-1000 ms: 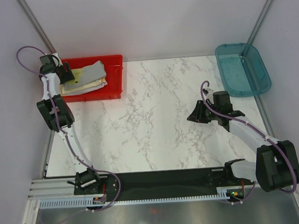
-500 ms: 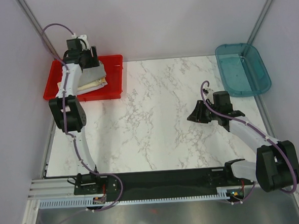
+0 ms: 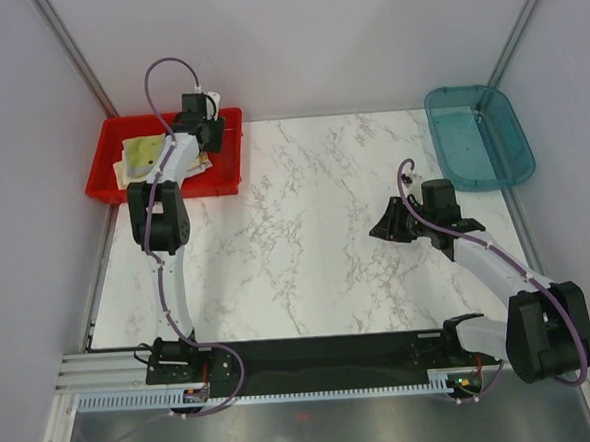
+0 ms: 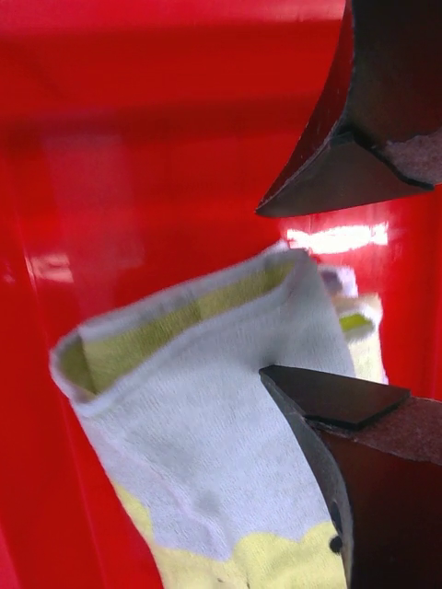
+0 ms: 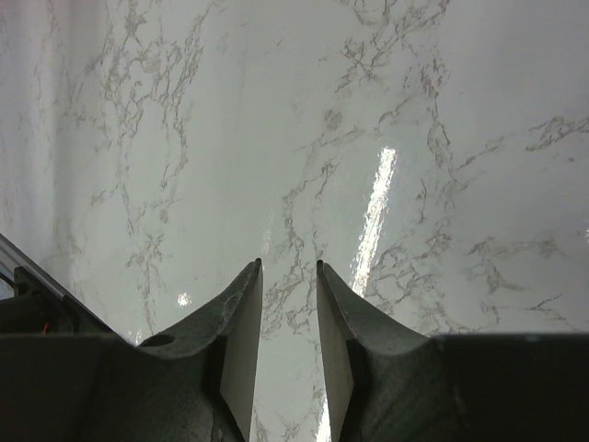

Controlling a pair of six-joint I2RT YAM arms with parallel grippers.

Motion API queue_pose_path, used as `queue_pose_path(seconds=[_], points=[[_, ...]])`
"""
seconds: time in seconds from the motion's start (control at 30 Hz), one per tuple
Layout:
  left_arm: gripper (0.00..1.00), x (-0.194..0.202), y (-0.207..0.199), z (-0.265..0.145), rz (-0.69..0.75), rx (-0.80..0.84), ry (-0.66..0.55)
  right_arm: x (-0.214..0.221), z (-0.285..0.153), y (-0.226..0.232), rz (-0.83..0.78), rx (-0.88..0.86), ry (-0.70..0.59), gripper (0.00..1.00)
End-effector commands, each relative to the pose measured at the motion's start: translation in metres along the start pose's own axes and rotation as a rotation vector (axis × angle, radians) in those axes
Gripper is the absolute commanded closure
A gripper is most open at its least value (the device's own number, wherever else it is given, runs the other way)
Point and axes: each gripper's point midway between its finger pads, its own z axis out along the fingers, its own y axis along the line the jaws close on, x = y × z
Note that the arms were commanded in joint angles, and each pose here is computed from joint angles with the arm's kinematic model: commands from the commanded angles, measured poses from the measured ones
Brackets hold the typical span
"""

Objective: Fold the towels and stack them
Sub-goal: Neatly place the folded towel into the bin

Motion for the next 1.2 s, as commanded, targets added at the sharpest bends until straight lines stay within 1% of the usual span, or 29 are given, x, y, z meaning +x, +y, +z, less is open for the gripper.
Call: queue_pose_path(seconds=[0.0,0.03,0.07,0.17,0.3,0.4,0.43,0.5,0.6,0.7,0.73,0.8,0.83,0.87,0.9,0.93,1.17], points=[[0.28,-0.005,0.023,0.006,0.091,-0.125,-0.01,-0.025,-0.004,0.013,-0.049,-0.037,-0.067,0.62],[0.29,-0.006,0.02,0.005,0.093,-0.122,-0.012,-0.026,-0.004,0.014,-0.048,-0.038,-0.069,0.62],[0.29,0.002,0.023,0.007,0.118,-0.15,0.011,-0.026,-0.004,0.013,-0.047,-0.036,-0.068,0.62],[0.31,0.005,0.023,0.01,0.143,-0.186,0.003,-0.026,-0.004,0.013,-0.047,-0.037,-0.067,0.62],[0.34,-0.001,0.023,0.009,0.157,-0.2,-0.022,-0.027,-0.004,0.013,-0.044,-0.034,-0.07,0.62],[0.39,-0.004,0.022,0.008,0.169,-0.202,-0.027,-0.028,-0.005,0.013,-0.046,-0.035,-0.071,0.62],[0.43,-0.006,0.021,0.007,0.174,-0.203,-0.032,-0.027,-0.004,0.012,-0.043,-0.034,-0.069,0.62],[0.44,-0.006,0.021,0.007,0.179,-0.204,-0.033,-0.028,-0.004,0.011,-0.041,-0.031,-0.071,0.62],[0.5,-0.006,0.019,0.007,0.201,-0.207,-0.031,-0.028,-0.004,0.012,-0.045,-0.034,-0.072,0.62],[0.58,-0.004,0.018,0.007,0.216,-0.216,-0.026,-0.028,-0.005,0.012,-0.043,-0.033,-0.073,0.62],[0.66,-0.004,0.018,0.007,0.219,-0.221,-0.025,-0.028,-0.004,0.012,-0.044,-0.034,-0.072,0.62],[0.73,-0.006,0.019,0.003,0.221,-0.225,-0.031,-0.028,-0.004,0.012,-0.042,-0.032,-0.072,0.62],[0.81,-0.008,0.02,0.0,0.222,-0.225,-0.037,-0.028,-0.004,0.012,-0.044,-0.032,-0.072,0.62],[0.85,-0.011,0.021,-0.003,0.222,-0.227,-0.044,-0.028,-0.004,0.012,-0.043,-0.033,-0.073,0.62],[0.94,-0.012,0.022,-0.004,0.223,-0.226,-0.047,-0.028,-0.004,0.012,-0.044,-0.032,-0.074,0.62],[0.97,-0.014,0.022,-0.006,0.225,-0.231,-0.05,-0.028,-0.004,0.011,-0.044,-0.032,-0.074,0.62],[0.98,-0.04,0.032,-0.028,0.189,-0.244,-0.113,-0.028,-0.005,0.011,-0.044,-0.03,-0.077,0.62]])
